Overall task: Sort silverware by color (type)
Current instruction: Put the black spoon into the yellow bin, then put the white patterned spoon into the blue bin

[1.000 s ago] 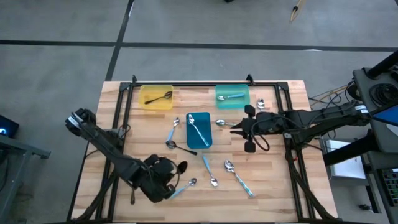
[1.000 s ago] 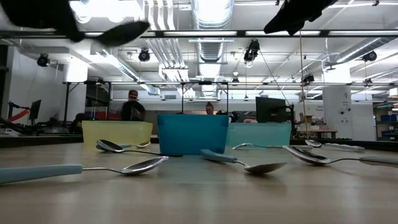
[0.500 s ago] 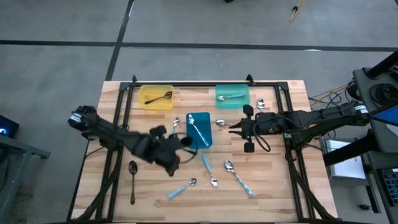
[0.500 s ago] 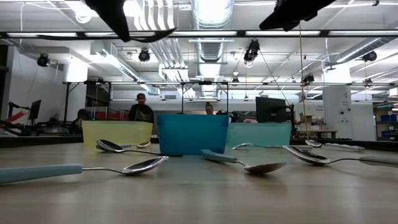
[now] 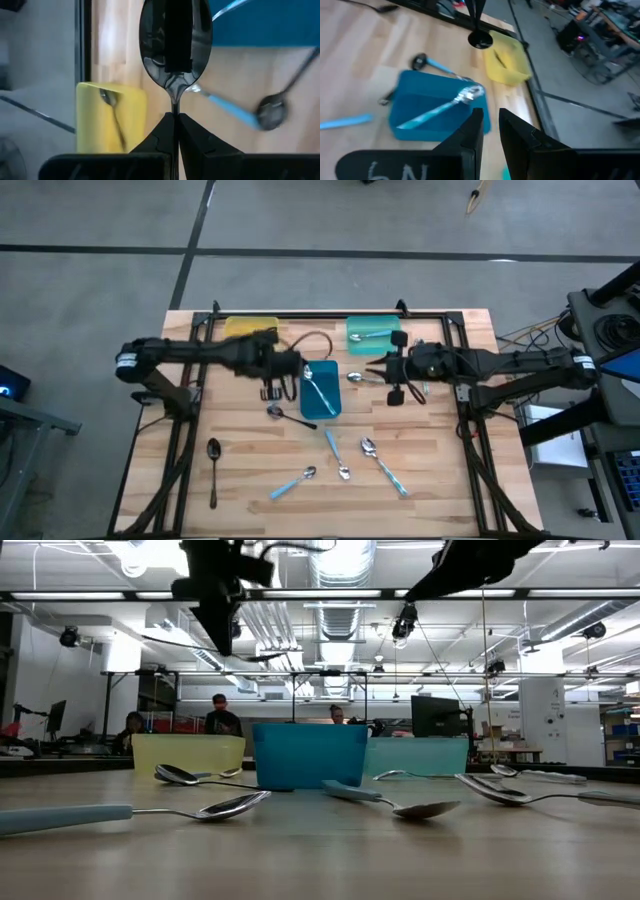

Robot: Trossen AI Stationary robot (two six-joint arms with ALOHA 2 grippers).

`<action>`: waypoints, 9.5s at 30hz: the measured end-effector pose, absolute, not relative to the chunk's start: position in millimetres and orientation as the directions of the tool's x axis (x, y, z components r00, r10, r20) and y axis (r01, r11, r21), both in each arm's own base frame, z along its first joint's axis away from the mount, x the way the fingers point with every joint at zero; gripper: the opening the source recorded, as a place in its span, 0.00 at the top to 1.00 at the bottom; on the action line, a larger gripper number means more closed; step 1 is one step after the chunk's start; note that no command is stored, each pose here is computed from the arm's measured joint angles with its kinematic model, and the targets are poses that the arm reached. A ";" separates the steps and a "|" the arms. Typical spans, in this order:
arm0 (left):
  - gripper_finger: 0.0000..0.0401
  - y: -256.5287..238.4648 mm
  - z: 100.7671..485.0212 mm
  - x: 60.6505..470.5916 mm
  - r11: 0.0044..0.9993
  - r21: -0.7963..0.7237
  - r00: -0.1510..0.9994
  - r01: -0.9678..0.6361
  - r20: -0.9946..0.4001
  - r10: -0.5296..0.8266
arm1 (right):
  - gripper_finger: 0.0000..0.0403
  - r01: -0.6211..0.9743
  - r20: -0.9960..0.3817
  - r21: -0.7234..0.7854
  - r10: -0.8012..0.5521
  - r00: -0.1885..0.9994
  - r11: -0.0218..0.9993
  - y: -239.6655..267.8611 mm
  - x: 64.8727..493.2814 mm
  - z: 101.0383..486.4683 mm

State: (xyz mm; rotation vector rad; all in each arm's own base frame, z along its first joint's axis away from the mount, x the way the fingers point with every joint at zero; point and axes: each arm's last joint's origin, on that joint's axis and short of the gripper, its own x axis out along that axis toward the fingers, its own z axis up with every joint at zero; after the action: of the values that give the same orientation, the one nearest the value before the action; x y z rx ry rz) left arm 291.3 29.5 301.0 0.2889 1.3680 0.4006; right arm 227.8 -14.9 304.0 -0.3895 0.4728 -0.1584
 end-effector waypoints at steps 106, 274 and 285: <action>1.00 254.5 196.9 196.6 0.897 0.131 0.040 -0.422 -0.986 0.163 | 0.87 0.331 -0.313 -0.388 -0.461 0.831 0.860 -112.6 203.7 289.1; 0.94 29.9 300.5 291.5 0.973 0.084 0.619 -0.215 -0.759 0.203 | 0.87 0.240 -0.950 0.010 -0.066 0.305 0.971 -58.1 277.1 197.3; 0.94 29.7 301.0 289.8 0.974 0.092 0.614 -0.208 -0.763 0.203 | 0.86 0.094 -0.930 -0.055 -0.085 0.358 0.994 -69.4 288.0 185.4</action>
State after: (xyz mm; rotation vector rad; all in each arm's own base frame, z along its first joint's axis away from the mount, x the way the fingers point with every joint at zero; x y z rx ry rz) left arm 289.8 29.7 301.0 -0.0057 0.8786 0.2365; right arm 288.0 -69.4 185.4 0.0082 1.1990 -0.1157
